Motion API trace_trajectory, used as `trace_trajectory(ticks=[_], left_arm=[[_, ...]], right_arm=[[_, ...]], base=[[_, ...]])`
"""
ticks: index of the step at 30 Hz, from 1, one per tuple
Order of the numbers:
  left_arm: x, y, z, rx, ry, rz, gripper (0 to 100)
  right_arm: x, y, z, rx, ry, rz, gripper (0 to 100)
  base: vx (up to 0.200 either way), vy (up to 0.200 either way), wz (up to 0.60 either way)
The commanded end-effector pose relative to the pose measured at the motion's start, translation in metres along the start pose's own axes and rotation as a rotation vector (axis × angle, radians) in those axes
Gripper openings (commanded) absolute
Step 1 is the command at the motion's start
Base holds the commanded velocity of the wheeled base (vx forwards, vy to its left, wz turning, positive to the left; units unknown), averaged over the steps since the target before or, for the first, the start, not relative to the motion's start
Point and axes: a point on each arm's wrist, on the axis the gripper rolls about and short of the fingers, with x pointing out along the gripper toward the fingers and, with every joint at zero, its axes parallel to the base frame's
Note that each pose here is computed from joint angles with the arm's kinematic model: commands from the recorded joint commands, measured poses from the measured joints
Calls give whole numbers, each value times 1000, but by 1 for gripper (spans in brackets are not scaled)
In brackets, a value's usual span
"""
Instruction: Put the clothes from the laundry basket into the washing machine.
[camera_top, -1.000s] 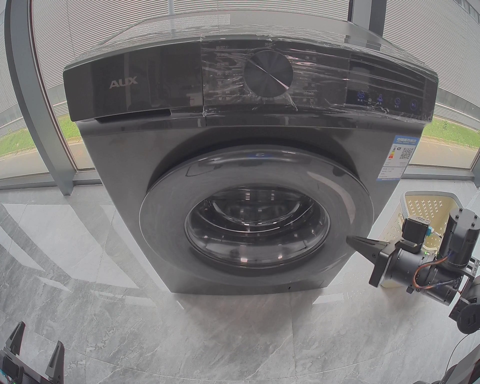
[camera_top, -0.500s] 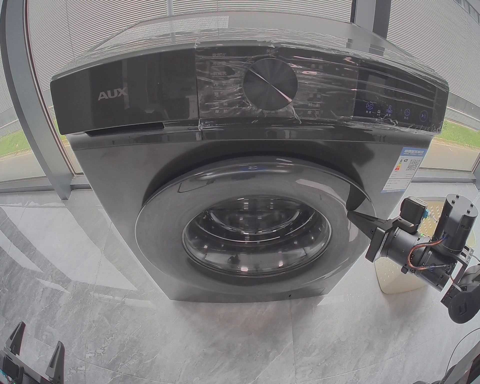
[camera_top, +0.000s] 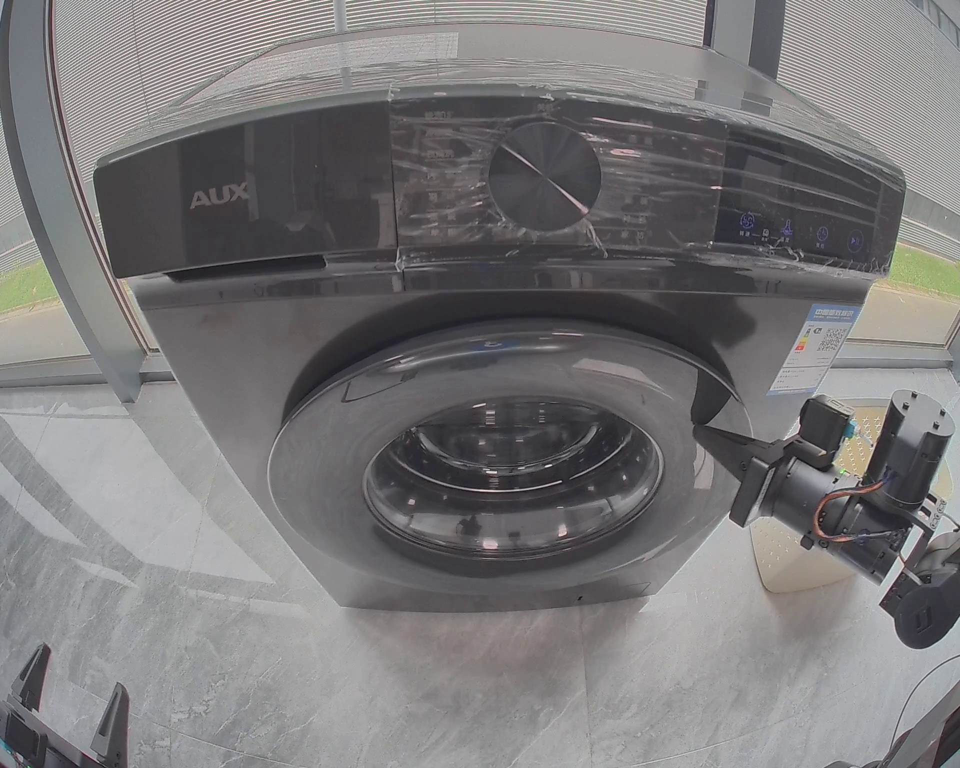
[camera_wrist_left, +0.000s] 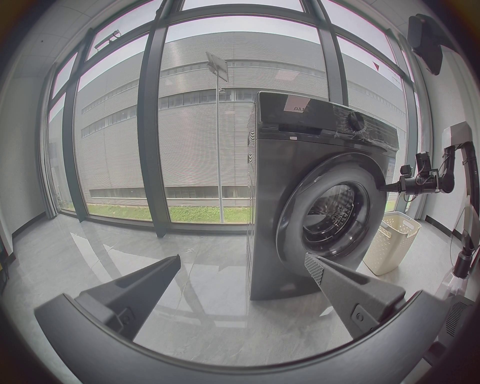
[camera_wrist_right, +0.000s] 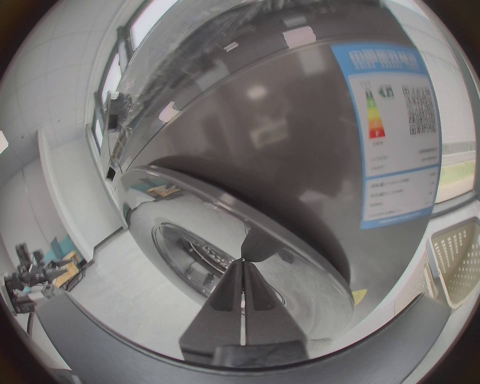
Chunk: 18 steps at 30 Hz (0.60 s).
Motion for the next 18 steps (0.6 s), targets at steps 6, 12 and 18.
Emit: trace_trajectory(ticks=[6, 12, 18], left_arm=[[0, 0, -5, -1, 2, 0, 100], [0, 0, -5, -2, 2, 2, 100], [0, 0, -5, -2, 2, 2, 100]], right_arm=[[-3, 2, 0, -1, -7, -5, 0], [-14, 5, -5, -7, 17, 12, 0], [-58, 28, 1, -14, -5, 153, 0]], base=[[0, 0, 0], [0, 0, 0], [0, 0, 0]])
